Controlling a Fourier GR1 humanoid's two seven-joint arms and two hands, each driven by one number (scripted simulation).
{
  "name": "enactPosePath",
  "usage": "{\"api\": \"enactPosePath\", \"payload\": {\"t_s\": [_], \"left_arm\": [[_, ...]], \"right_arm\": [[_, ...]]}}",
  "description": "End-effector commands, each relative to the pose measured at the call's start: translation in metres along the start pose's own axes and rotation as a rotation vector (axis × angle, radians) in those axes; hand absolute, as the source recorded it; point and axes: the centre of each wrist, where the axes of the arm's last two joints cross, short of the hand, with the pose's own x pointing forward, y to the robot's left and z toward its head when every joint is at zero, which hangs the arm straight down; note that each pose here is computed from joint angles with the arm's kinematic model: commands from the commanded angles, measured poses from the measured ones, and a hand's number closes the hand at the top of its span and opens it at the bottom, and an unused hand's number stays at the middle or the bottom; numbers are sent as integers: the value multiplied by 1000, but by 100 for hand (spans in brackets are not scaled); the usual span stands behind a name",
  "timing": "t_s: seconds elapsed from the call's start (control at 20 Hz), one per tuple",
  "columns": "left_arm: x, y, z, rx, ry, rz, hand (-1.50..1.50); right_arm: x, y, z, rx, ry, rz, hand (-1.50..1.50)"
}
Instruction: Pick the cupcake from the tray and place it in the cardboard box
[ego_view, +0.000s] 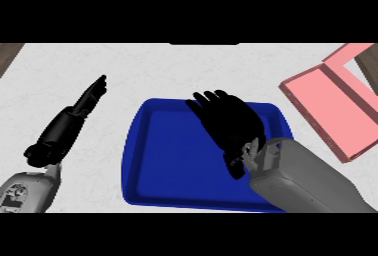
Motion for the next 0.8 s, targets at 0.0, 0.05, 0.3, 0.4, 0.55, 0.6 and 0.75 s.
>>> {"api": "enactPosePath", "payload": {"t_s": [0.0,0.05,0.3,0.4,0.55,0.6,0.75], "left_arm": [[-13,11,-5,-3,12,-8,0],[0,-19,7,-2,17,27,0],[2,13,-8,1,3,-1,0],[-4,5,5,-4,6,-17,0],[-19,5,-3,5,7,9,0],[5,-12,-16,1,18,4,0],[2,3,-10,0,4,-3,0]], "right_arm": [[-2,28,-24,10,10,17,-150],[8,-16,0,5,21,35,-150],[-4,27,-27,39,76,79,-150],[1,44,-26,22,80,71,-150],[-25,34,-37,29,71,62,-150],[-7,33,-45,20,68,54,-150],[-15,44,-49,36,36,36,-150]]}}
